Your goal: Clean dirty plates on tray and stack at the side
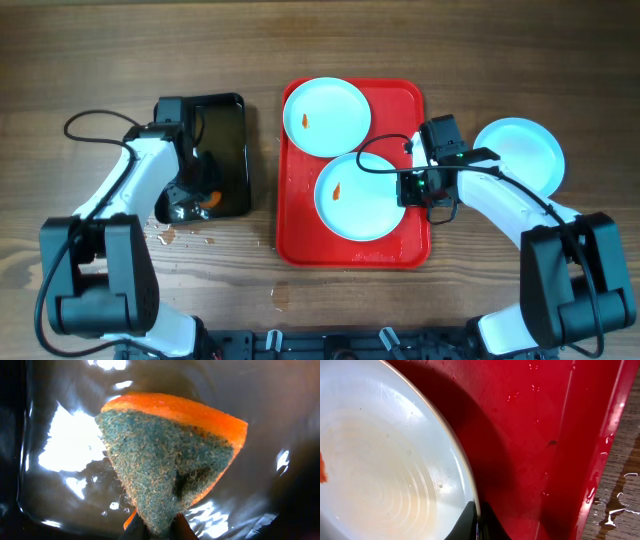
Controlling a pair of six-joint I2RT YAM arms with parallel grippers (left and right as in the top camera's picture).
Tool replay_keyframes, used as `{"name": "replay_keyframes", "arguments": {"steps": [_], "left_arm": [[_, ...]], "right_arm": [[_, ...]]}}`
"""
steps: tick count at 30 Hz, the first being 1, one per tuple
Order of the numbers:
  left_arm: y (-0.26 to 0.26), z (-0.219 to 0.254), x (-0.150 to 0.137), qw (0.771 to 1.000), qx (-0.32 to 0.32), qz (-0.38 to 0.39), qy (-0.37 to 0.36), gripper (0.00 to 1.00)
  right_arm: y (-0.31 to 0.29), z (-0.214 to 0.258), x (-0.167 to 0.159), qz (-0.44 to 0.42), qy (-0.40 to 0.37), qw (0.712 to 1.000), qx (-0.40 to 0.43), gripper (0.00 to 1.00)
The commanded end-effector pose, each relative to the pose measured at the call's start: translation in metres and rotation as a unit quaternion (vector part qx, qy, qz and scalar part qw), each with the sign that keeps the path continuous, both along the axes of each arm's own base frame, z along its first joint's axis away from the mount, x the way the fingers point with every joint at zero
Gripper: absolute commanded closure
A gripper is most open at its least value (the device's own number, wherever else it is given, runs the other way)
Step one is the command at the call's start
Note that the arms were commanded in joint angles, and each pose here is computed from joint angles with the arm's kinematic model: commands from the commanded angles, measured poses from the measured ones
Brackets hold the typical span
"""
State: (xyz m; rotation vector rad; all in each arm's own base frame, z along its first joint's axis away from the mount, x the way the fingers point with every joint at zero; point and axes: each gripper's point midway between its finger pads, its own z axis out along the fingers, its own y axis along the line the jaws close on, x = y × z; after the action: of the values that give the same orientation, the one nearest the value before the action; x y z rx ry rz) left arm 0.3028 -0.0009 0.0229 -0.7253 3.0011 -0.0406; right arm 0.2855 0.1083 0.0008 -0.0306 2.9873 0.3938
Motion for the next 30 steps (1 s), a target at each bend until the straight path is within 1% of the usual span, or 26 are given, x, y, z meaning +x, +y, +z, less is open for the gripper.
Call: {"name": "replay_keyframes", "arguments": {"steps": [1, 2, 3, 5, 6, 7, 9, 10, 11, 13, 16, 18, 19, 20, 21, 23, 25, 27, 28, 30], "left_arm": [[-0.011, 0.019, 0.015, 0.998, 0.023, -0.03, -0.043, 0.47], [-0.009, 0.014, 0.013, 0.998, 0.039, -0.035, -0.042, 0.37], [-0.006, 0.011, 0.012, 0.997, 0.051, -0.036, -0.039, 0.34], [0.0, 0.002, 0.01, 0.996, 0.07, -0.035, -0.041, 0.36], [0.0, -0.006, 0.01, 0.996, 0.071, -0.034, -0.05, 0.41], [0.0, -0.013, 0.011, 0.995, 0.07, -0.033, -0.058, 0.43], [-0.008, -0.024, 0.014, 0.995, 0.048, -0.036, -0.073, 0.57], [-0.019, -0.03, 0.016, 0.996, 0.016, -0.04, -0.084, 0.83], [-0.019, -0.031, 0.014, 0.996, 0.015, -0.04, -0.081, 0.96], [-0.017, -0.024, 0.014, 0.996, 0.018, -0.041, -0.08, 0.96], [-0.017, 0.017, 0.022, 0.993, 0.023, -0.072, -0.091, 0.96], [-0.015, 0.021, 0.018, 0.993, 0.029, -0.074, -0.089, 0.79], [-0.012, 0.017, 0.017, 0.993, 0.037, -0.072, -0.083, 0.78], [-0.009, 0.013, 0.016, 0.993, 0.044, -0.071, -0.081, 0.66], [-0.009, 0.006, 0.016, 0.993, 0.044, -0.072, -0.078, 0.61], [-0.009, -0.012, 0.013, 0.994, 0.044, -0.072, -0.069, 0.64], [-0.009, -0.03, 0.006, 0.995, 0.043, -0.073, -0.053, 0.81], [-0.009, -0.039, 0.001, 0.996, 0.041, -0.074, -0.039, 0.96], [-0.009, -0.039, -0.001, 0.996, 0.041, -0.075, -0.035, 0.96], [-0.009, -0.02, 0.004, 0.994, 0.043, -0.091, -0.04, 0.96]], "right_arm": [[-0.004, -0.01, -0.01, -0.001, 0.023, 1.0, -0.012, 0.96], [-0.005, -0.01, -0.011, -0.001, 0.024, 1.0, -0.013, 0.96], [-0.005, -0.01, -0.011, -0.001, 0.024, 1.0, -0.013, 0.96], [-0.005, -0.01, -0.012, -0.001, 0.025, 1.0, -0.013, 0.96], [-0.005, -0.01, -0.012, -0.001, 0.026, 1.0, -0.013, 0.96], [-0.005, -0.01, -0.012, -0.001, 0.026, 1.0, -0.013, 0.96], [-0.005, -0.01, -0.012, -0.001, 0.026, 1.0, -0.013, 0.96], [-0.005, -0.01, -0.012, -0.001, 0.026, 1.0, -0.013, 0.96], [-0.005, -0.01, -0.012, -0.001, 0.026, 1.0, -0.013, 0.96], [-0.005, -0.01, -0.012, -0.001, 0.026, 1.0, -0.013, 0.96], [-0.005, -0.01, -0.012, -0.001, 0.026, 1.0, -0.013, 0.96], [-0.005, -0.01, -0.012, -0.001, 0.027, 1.0, -0.013, 0.96], [-0.005, -0.01, -0.013, -0.001, 0.028, 1.0, -0.013, 0.96], [-0.005, -0.01, -0.013, -0.001, 0.029, 0.999, -0.013, 0.96], [-0.005, -0.01, -0.014, -0.001, 0.03, 0.999, -0.014, 0.96], [-0.005, -0.01, -0.015, -0.001, 0.032, 0.999, -0.014, 0.96], [-0.005, -0.01, -0.015, -0.001, 0.033, 0.999, -0.014, 0.96], [-0.005, -0.01, -0.015, -0.001, 0.033, 0.999, -0.014, 0.96], [-0.005, -0.01, -0.015, -0.001, 0.033, 0.999, -0.014, 0.96], [-0.005, -0.01, -0.015, -0.001, 0.033, 0.999, -0.015, 0.95]]}}
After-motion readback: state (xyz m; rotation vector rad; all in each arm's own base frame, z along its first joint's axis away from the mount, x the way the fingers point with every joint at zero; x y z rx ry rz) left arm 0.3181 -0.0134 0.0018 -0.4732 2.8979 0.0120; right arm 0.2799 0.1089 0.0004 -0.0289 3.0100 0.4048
